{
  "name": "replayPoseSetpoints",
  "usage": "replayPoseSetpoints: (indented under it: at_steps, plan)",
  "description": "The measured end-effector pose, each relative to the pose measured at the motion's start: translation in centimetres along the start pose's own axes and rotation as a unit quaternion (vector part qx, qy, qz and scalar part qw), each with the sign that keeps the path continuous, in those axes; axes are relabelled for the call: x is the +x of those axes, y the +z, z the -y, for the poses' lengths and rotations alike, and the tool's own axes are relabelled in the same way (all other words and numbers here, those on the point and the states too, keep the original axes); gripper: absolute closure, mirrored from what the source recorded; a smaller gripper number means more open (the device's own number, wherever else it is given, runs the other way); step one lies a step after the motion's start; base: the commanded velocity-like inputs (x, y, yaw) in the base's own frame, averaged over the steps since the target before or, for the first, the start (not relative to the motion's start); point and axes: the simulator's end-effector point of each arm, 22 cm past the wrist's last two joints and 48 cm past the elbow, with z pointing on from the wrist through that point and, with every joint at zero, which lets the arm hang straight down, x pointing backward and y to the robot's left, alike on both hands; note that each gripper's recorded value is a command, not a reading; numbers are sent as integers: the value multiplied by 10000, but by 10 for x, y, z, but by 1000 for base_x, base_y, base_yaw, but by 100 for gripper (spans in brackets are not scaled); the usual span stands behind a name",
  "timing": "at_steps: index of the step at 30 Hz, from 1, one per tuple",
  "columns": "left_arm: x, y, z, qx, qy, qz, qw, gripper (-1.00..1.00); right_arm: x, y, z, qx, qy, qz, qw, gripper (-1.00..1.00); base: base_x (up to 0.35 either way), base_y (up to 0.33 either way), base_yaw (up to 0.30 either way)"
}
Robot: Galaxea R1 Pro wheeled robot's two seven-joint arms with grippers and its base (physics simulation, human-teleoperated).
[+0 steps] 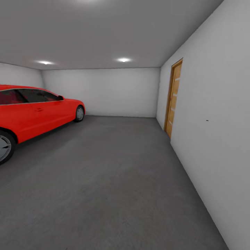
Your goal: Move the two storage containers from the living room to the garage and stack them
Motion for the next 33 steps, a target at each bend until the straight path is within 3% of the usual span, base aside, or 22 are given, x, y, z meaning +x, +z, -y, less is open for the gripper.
replayPoseSetpoints:
  at_steps: [33]
  plan:
    - [0, 0, 0, 3, 8, -1, 10000, -100, 3, 0, 1, 3, -5, -51, 10000, -100, 324, 0, 1]
